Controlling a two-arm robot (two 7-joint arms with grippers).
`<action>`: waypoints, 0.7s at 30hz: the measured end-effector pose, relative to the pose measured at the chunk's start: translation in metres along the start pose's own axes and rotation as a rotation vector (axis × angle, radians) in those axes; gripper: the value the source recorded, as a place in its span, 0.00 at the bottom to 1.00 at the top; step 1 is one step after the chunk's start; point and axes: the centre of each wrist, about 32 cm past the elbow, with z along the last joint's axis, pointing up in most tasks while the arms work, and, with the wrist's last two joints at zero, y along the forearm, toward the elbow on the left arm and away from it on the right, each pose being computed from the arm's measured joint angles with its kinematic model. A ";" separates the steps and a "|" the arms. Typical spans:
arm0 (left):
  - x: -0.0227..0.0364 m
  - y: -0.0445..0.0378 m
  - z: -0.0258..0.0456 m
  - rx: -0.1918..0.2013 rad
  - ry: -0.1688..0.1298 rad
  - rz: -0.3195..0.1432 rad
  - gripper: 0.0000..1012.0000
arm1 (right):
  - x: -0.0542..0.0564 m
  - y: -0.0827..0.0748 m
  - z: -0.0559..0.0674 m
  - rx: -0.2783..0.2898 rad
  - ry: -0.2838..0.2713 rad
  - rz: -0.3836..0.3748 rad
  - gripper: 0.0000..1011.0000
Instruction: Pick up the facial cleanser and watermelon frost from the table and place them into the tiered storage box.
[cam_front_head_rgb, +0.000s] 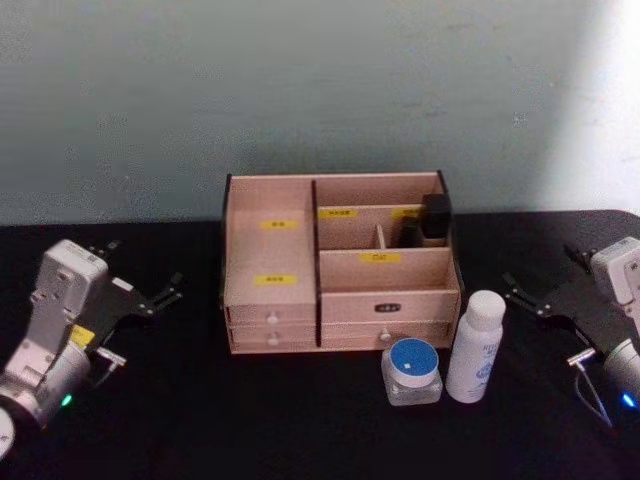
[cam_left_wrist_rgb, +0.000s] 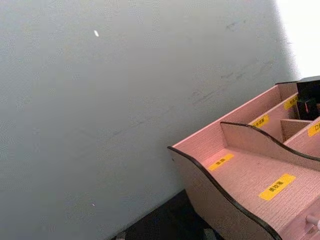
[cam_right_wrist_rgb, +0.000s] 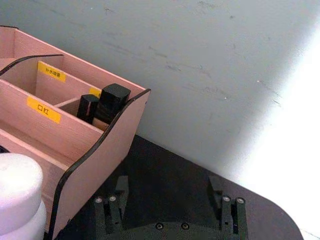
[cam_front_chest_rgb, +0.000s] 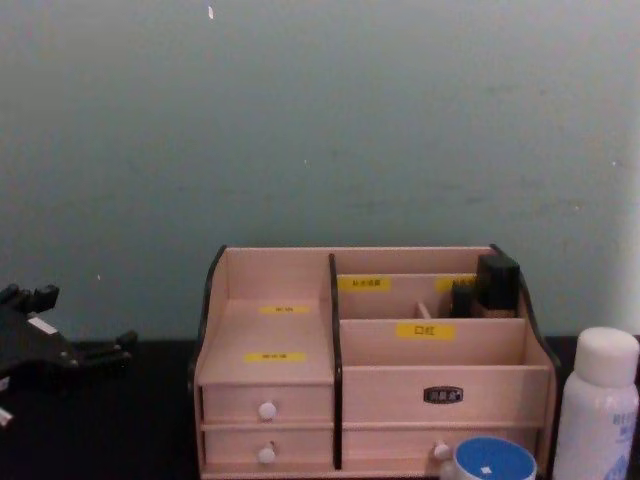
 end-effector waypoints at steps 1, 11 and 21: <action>0.0000 0.0000 0.0000 0.000 0.000 0.000 0.99 | 0.000 0.000 0.000 0.000 0.000 0.000 0.99; 0.0000 0.0000 0.0000 0.000 0.000 0.000 0.99 | 0.002 -0.006 0.001 0.004 0.026 0.003 0.99; 0.0000 0.0000 0.0000 0.000 0.000 0.000 0.99 | 0.004 -0.027 0.001 -0.026 0.093 0.031 0.99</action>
